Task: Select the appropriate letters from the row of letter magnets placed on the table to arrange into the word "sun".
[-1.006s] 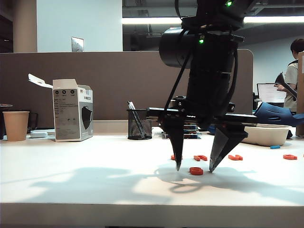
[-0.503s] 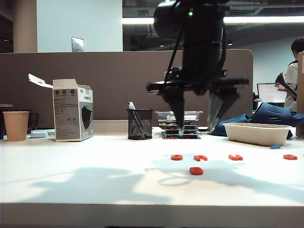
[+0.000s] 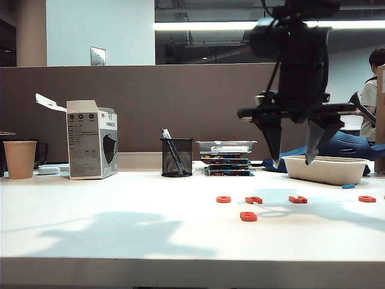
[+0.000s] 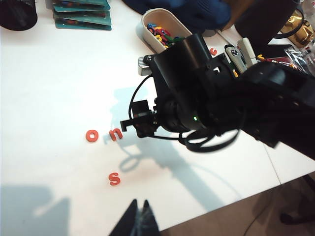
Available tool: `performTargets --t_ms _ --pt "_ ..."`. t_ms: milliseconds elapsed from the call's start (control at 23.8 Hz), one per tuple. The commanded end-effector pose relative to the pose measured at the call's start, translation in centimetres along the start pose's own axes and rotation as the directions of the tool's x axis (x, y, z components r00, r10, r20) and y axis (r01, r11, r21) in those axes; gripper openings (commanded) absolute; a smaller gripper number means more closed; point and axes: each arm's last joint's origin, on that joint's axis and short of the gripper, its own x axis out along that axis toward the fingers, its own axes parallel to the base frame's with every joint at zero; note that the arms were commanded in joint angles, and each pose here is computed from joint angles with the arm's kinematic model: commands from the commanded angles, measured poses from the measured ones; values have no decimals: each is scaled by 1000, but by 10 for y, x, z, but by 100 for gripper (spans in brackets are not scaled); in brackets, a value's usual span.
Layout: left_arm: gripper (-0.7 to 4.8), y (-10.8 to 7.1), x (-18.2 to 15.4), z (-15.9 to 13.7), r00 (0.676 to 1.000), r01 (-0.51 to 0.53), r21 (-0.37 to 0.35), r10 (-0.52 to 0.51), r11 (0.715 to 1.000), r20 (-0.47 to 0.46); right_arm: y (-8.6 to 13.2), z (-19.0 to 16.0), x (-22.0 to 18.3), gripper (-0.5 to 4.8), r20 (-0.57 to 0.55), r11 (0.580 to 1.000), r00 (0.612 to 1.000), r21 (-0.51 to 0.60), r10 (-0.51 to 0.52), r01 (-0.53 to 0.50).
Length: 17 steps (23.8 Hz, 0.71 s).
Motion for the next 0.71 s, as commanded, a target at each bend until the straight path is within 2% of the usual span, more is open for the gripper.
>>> performTargets --t_ms 42,713 --pt "-5 -1 -2 1 1000 7 1 -7 1000 10 -2 2 8 269 -16 1000 1000 6 16 -16" --pt "-5 -1 -2 1 1000 8 1 -8 1000 10 0 -3 54 261 -114 1000 994 -30 -4 1"
